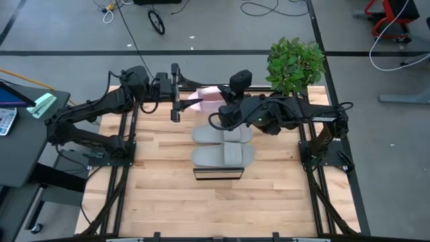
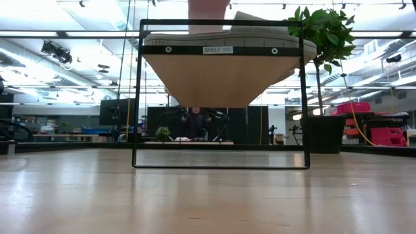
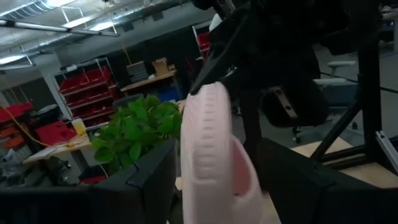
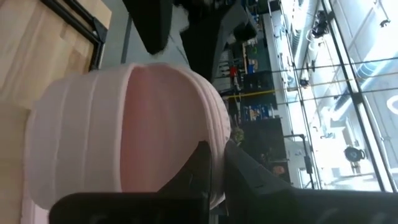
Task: Pick and place slides into the shelf
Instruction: Put the pink slipper on the shelf
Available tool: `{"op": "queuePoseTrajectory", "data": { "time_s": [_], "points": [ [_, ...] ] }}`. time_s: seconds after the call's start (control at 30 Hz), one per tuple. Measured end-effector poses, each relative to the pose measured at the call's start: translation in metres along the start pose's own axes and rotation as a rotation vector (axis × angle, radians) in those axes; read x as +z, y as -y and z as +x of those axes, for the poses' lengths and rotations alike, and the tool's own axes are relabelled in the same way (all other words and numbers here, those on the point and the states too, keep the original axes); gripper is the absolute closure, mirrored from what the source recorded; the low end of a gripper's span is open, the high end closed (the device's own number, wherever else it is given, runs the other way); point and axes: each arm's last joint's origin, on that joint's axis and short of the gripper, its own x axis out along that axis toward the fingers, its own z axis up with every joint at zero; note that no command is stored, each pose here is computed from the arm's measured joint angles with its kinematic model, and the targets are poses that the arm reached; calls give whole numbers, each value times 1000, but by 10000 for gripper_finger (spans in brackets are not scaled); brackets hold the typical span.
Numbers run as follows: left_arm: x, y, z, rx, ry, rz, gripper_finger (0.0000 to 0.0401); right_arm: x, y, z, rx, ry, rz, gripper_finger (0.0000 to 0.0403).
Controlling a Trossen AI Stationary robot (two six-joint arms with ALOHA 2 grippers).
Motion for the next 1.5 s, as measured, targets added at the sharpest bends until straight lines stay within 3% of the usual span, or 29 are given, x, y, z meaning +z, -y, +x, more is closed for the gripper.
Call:
{"op": "queuePoseTrajectory", "data": {
  "time_s": [0.53, 1.07, 1.23, 1.5],
  "points": [
    [-4, -2, 15, 13, 62, -9, 188, 1, 2, 1, 14, 42, 32, 382],
    [-5, -2, 16, 10, 52, -19, 254, 0, 0, 1, 34, 40, 4, 382],
    [5, -7, 21, -14, -70, -44, 247, -1, -1, 1, 34, 36, -13, 382],
    [46, -24, 34, -41, -270, -38, 232, -2, 1, 2, 25, 31, -4, 383]
  ]
}}
